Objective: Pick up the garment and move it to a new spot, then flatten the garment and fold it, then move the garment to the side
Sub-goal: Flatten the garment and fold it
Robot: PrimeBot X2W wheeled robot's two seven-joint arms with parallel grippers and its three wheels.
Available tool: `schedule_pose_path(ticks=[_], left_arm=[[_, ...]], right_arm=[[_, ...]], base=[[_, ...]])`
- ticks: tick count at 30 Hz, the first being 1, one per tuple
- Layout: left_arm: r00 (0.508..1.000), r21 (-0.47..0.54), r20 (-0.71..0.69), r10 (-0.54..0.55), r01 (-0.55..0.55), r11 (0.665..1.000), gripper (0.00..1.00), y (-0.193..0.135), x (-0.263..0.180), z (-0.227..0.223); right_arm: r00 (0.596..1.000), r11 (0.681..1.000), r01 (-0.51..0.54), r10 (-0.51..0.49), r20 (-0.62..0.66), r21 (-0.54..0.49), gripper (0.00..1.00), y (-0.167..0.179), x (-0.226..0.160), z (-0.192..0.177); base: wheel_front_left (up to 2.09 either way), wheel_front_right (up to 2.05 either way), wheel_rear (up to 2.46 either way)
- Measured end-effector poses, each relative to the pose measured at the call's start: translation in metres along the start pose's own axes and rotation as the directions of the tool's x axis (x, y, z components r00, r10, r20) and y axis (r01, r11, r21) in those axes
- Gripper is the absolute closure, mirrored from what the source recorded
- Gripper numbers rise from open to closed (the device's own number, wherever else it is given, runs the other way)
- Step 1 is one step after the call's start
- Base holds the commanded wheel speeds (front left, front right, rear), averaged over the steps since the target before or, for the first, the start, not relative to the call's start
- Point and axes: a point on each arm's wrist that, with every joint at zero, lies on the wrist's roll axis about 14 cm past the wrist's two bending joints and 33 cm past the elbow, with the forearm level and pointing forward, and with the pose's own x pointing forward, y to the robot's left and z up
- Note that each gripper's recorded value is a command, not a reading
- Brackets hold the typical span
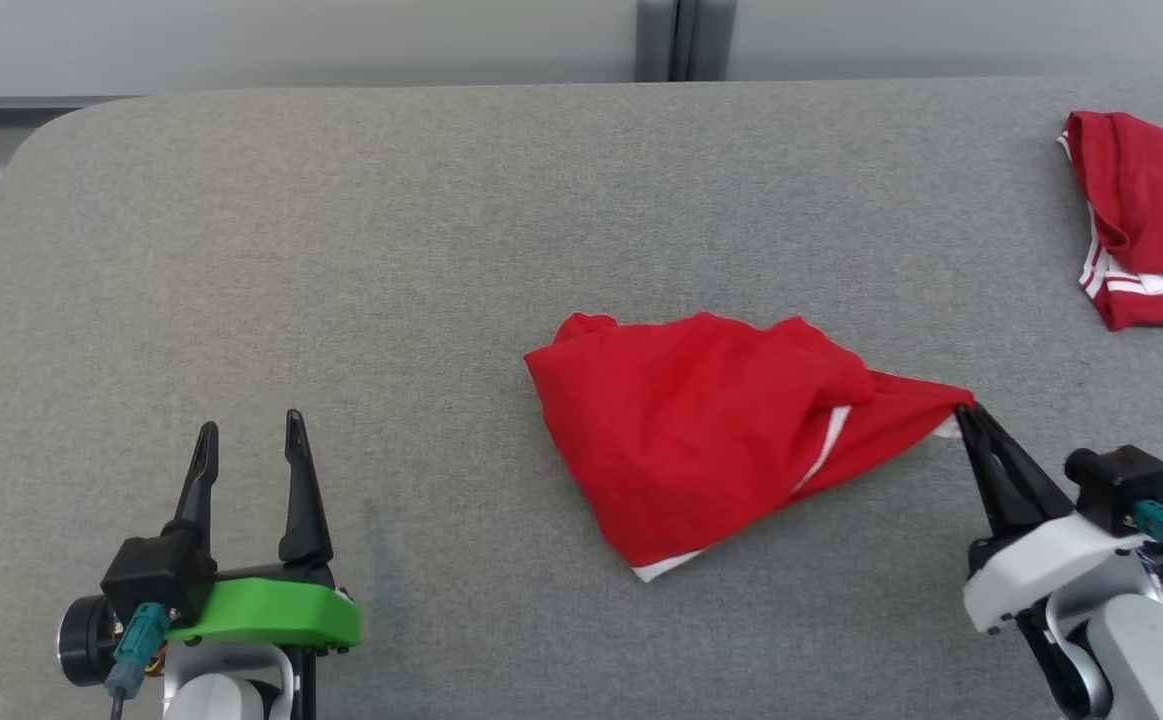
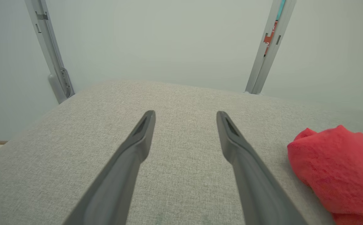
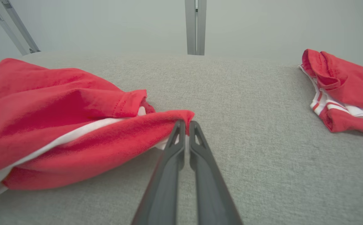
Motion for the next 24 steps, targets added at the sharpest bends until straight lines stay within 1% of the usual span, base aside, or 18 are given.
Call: schedule_pose_path(ticks=[4, 9, 10, 11, 13, 17, 20, 24], left_arm=[[1.0, -0.004, -0.001, -0.025, 0.025, 1.0, 0.0, -0.009, 0.003, -0.001], [0.999, -0.007, -0.002, -0.037, 0.037, 0.999, 0.0, -0.012, 0.004, -0.001], [0.999, -0.007, -0.002, -0.039, 0.039, 0.999, 0.0, -0.013, 0.004, -0.001], [0.999, -0.007, -0.001, -0.041, 0.041, 0.999, 0.0, -0.014, 0.005, -0.001], [0.999, -0.008, -0.001, -0.044, 0.044, 0.999, 0.0, -0.015, 0.004, -0.001], [0.999, -0.008, 0.001, -0.047, 0.047, 0.999, 0.0, -0.016, 0.004, 0.0], [0.999, -0.006, 0.005, -0.048, 0.048, 0.999, 0.0, -0.016, 0.004, 0.001], [0.999, -0.006, 0.009, -0.051, 0.051, 0.999, 0.0, -0.017, 0.003, 0.003]], right_arm=[[0.994, 0.994, 0.107, -0.106, -0.032, 0.003, 1.0, -0.03, -0.029, -0.011], [0.982, 0.984, 0.174, -0.171, -0.077, 0.037, 1.0, -0.039, -0.05, -0.026], [0.98, 0.982, 0.187, -0.184, -0.07, 0.037, 0.54, -0.041, -0.052, -0.024], [0.98, 0.981, 0.191, -0.189, -0.059, 0.032, 0.0, -0.042, -0.052, -0.022], [0.981, 0.98, 0.195, -0.193, -0.033, 0.04, 0.0, -0.039, -0.051, -0.015], [0.979, 0.981, 0.194, -0.195, 0.062, 0.029, 0.0, -0.036, -0.047, 0.012], [0.976, 0.983, 0.179, -0.181, 0.118, 0.032, 0.0, -0.028, -0.044, 0.028], [0.983, 0.989, 0.147, -0.147, 0.11, 0.015, 0.0, -0.017, -0.041, 0.03]], base=[[0.0, 0.0, 0.0], [0.0, 0.0, 0.0], [0.0, 0.0, 0.0], [0.0, 0.0, 0.0], [0.0, 0.0, 0.0], [0.0, 0.0, 0.0], [0.0, 0.0, 0.0], [0.0, 0.0, 0.0]])
